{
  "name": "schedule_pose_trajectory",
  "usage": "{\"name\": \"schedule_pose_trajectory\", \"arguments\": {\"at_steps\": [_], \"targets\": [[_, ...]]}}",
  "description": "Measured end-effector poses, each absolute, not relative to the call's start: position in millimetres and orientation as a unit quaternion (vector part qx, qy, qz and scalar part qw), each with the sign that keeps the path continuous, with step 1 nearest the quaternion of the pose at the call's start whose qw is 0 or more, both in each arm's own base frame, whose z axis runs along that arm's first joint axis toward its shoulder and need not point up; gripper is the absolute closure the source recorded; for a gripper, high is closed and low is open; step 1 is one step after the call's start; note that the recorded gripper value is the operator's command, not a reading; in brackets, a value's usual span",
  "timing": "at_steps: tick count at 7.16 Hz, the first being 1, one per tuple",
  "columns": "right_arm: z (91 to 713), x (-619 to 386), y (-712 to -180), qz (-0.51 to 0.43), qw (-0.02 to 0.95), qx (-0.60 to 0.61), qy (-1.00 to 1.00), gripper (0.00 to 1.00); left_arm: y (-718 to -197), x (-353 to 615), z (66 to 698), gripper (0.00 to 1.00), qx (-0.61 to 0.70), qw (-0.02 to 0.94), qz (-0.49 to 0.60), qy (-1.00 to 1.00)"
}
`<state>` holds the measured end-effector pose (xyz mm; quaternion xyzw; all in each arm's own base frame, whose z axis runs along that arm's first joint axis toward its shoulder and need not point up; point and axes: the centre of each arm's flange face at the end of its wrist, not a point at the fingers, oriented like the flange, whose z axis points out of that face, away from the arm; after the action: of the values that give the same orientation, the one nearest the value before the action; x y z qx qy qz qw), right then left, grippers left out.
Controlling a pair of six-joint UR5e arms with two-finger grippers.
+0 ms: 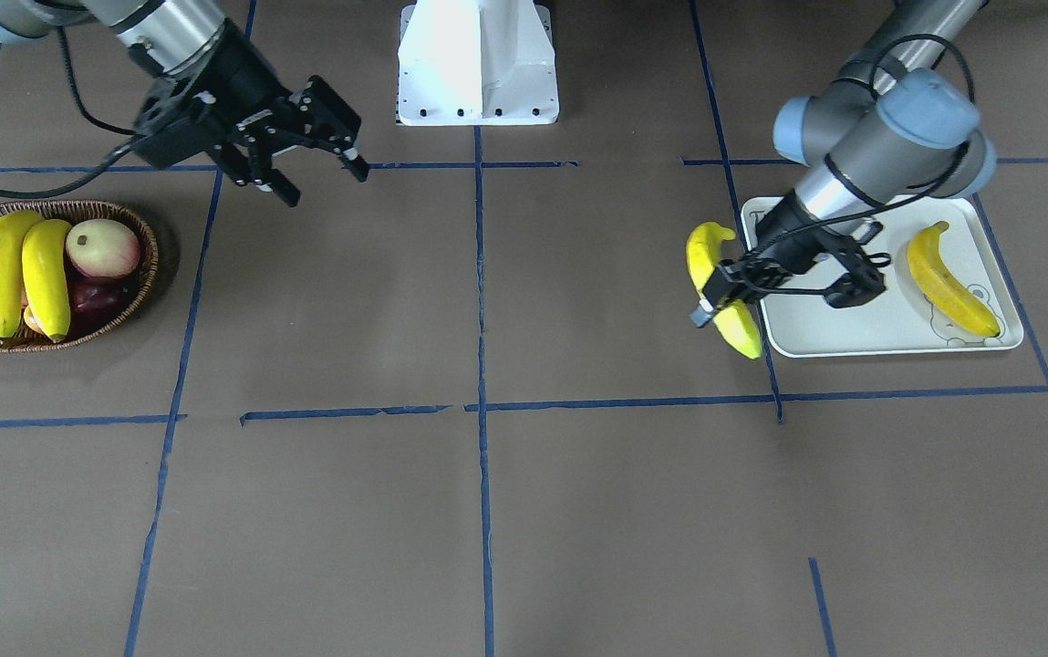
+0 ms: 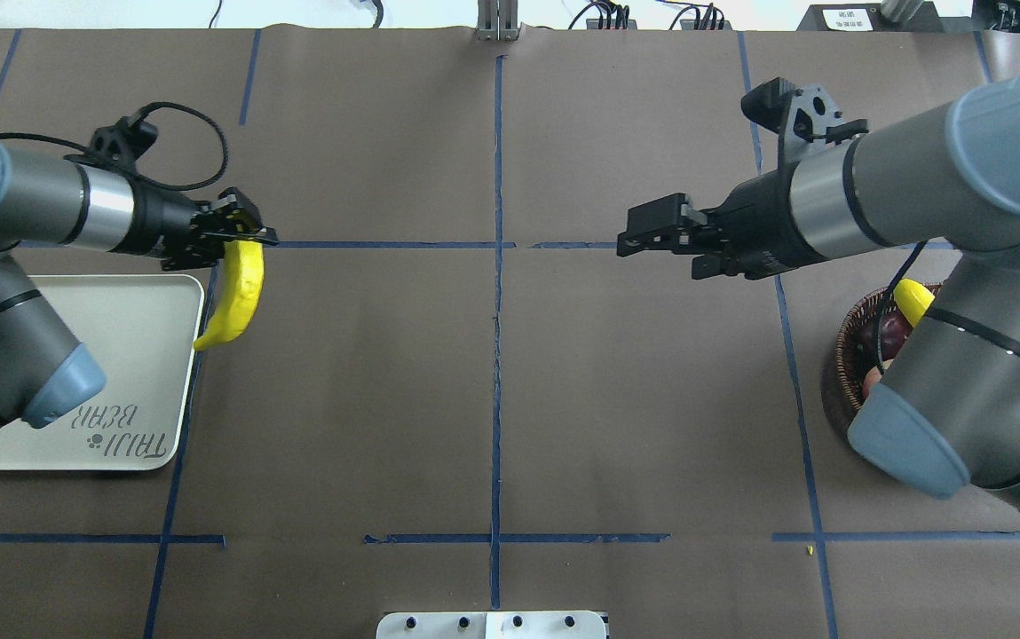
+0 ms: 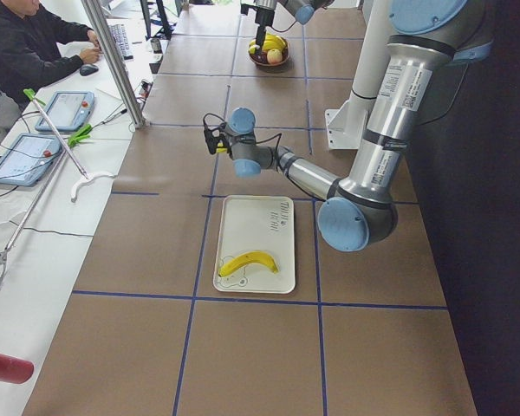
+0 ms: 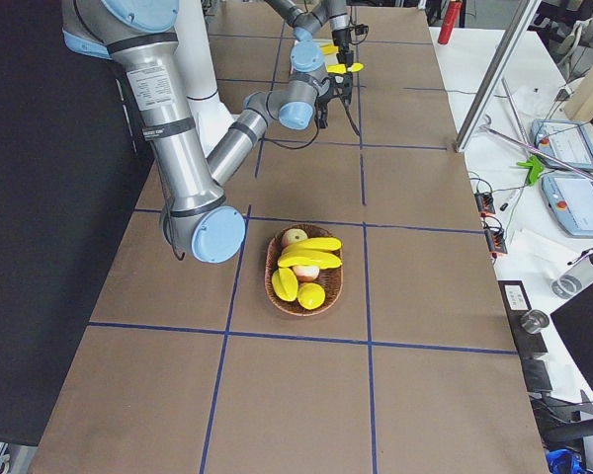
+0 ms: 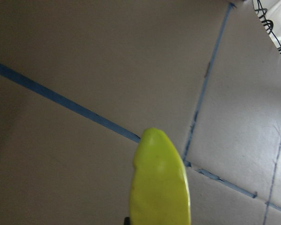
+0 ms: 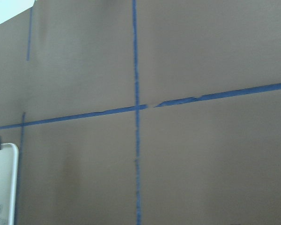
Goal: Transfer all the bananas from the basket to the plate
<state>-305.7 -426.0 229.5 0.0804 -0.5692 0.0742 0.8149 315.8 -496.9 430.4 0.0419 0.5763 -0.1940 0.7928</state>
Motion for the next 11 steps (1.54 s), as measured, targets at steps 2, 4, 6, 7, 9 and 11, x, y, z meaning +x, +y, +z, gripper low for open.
{"name": "schedule_pose_trajectory", "arguments": {"at_steps": [2, 4, 6, 7, 9, 11], "targets": [[306.1, -266.2, -430.9, 0.038, 0.852, 0.095, -0.513, 0.0, -447.3, 240.0, 549.6, 1.0, 0.076, 0.852, -0.175, 0.488], [344.0, -246.7, -429.1, 0.006, 0.867, 0.105, -0.487, 0.0, -417.0, 210.6, 595.4, 0.12, 0.08, 0.874, -0.181, 0.443], [353.7, -242.4, -428.2, 0.001, 0.871, 0.104, -0.481, 0.0, -409.0, 207.7, 609.1, 0.0, 0.075, 0.88, -0.181, 0.432], [358.5, -240.9, -426.9, 0.001, 0.873, 0.101, -0.478, 0.0, -407.8, 208.8, 608.7, 0.0, 0.074, 0.88, -0.179, 0.433], [383.3, -234.0, -417.9, 0.005, 0.881, 0.083, -0.465, 0.0, -405.8, 210.3, 588.7, 0.0, 0.07, 0.873, -0.166, 0.453], [436.0, -206.7, -397.0, -0.025, 0.899, 0.076, -0.431, 0.0, -407.8, 189.0, 543.7, 0.0, 0.029, 0.85, -0.146, 0.506]]}}
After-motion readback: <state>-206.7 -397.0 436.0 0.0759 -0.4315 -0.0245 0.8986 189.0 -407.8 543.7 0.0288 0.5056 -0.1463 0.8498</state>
